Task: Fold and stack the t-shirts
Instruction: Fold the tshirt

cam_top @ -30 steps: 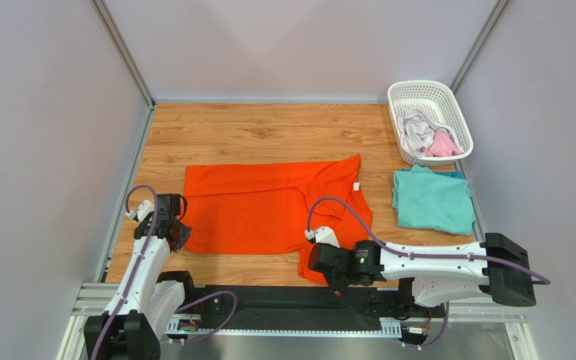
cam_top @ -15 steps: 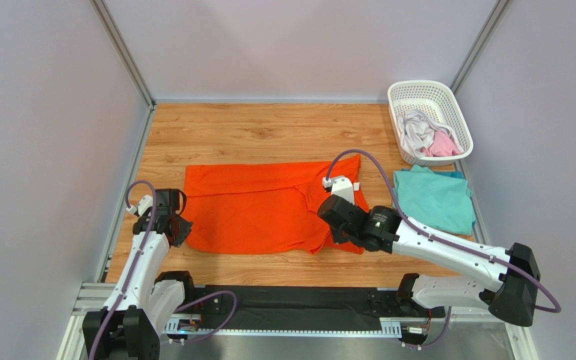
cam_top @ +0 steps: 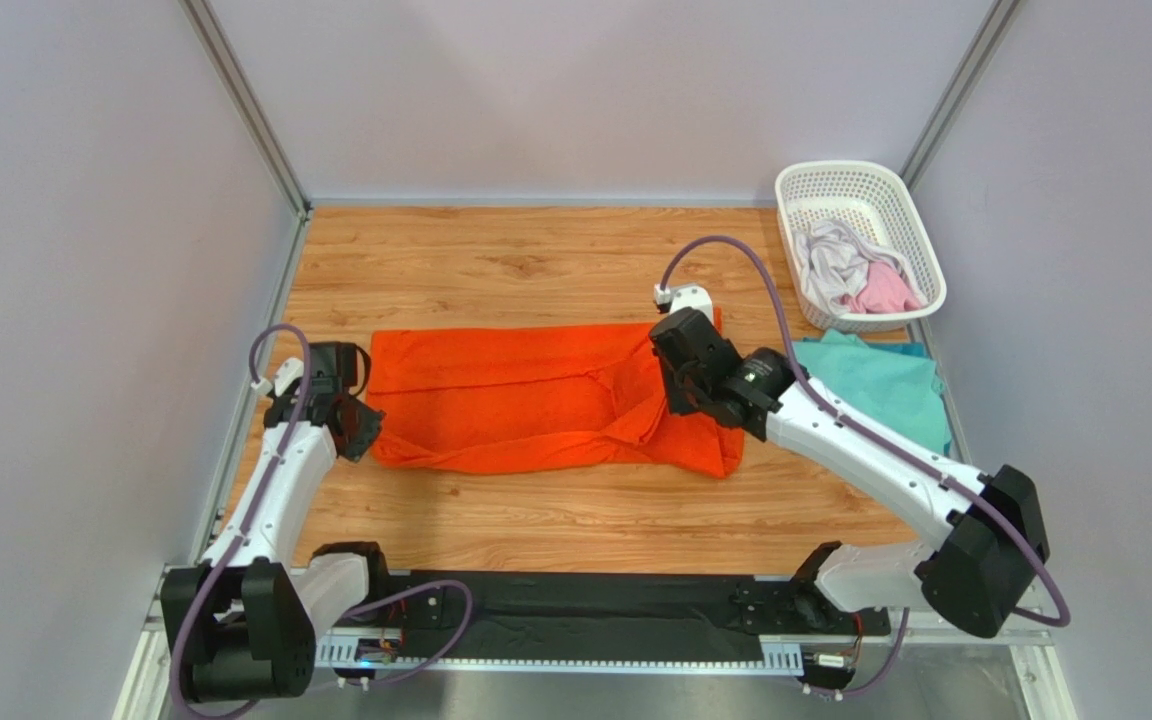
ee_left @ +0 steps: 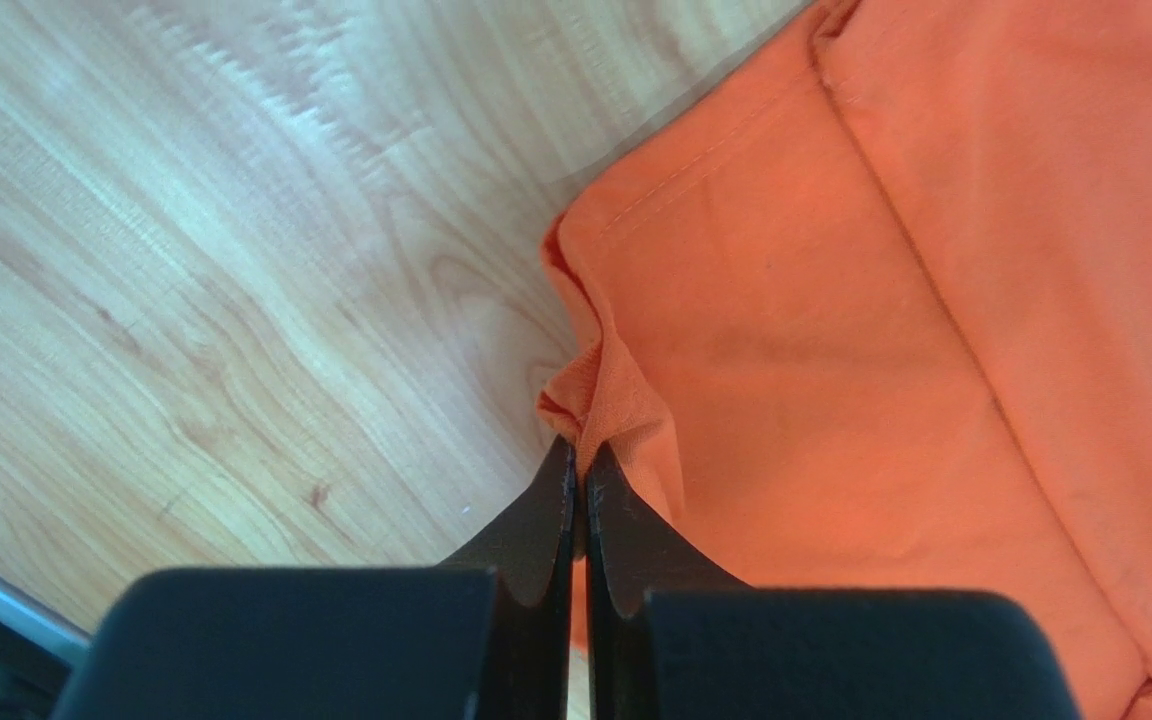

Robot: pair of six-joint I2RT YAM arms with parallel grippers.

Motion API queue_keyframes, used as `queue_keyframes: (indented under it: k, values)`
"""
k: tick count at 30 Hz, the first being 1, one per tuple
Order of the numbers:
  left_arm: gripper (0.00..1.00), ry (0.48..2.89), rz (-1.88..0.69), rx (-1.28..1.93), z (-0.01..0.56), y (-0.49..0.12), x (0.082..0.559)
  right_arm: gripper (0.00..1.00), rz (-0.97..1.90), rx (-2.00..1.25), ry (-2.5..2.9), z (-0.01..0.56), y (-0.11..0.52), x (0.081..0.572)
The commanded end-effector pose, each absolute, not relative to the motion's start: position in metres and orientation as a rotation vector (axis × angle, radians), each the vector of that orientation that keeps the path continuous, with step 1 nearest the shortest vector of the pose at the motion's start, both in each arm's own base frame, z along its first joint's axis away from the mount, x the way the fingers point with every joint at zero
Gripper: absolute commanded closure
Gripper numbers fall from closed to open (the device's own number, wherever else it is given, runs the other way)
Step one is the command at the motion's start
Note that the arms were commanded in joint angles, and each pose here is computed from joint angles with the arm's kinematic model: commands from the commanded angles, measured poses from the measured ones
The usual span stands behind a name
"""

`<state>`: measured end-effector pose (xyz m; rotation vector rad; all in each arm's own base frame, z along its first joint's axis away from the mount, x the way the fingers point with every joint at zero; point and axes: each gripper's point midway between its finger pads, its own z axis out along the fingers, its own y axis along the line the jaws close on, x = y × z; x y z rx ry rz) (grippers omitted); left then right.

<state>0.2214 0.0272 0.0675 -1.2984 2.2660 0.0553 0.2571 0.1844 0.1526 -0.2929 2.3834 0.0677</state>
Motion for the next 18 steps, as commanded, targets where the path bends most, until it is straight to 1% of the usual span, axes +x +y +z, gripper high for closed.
queue_keyframes:
  k: [1, 7, 14, 18]
  values:
    - [1.00, 2.203, 0.008, -1.291, 0.089, 0.029, 0.246, 1.00, 0.110, -0.337, 2.322, 0.173, 0.198, 0.285]
    - [1.00, 2.201, 0.027, -1.274, 0.100, 0.033, 0.266, 1.00, 0.102, -0.344, 2.327, 0.177, 0.202, 0.309]
    - [1.00, 2.244, 0.075, -1.291, 0.091, 0.037, 0.278, 1.00, 0.056, -0.365, 2.343, 0.173, 0.198, 0.344]
    - [1.00, 2.249, 0.100, -1.290, 0.091, 0.040, 0.286, 1.00, 0.021, -0.428, 2.356, 0.166, 0.191, 0.362]
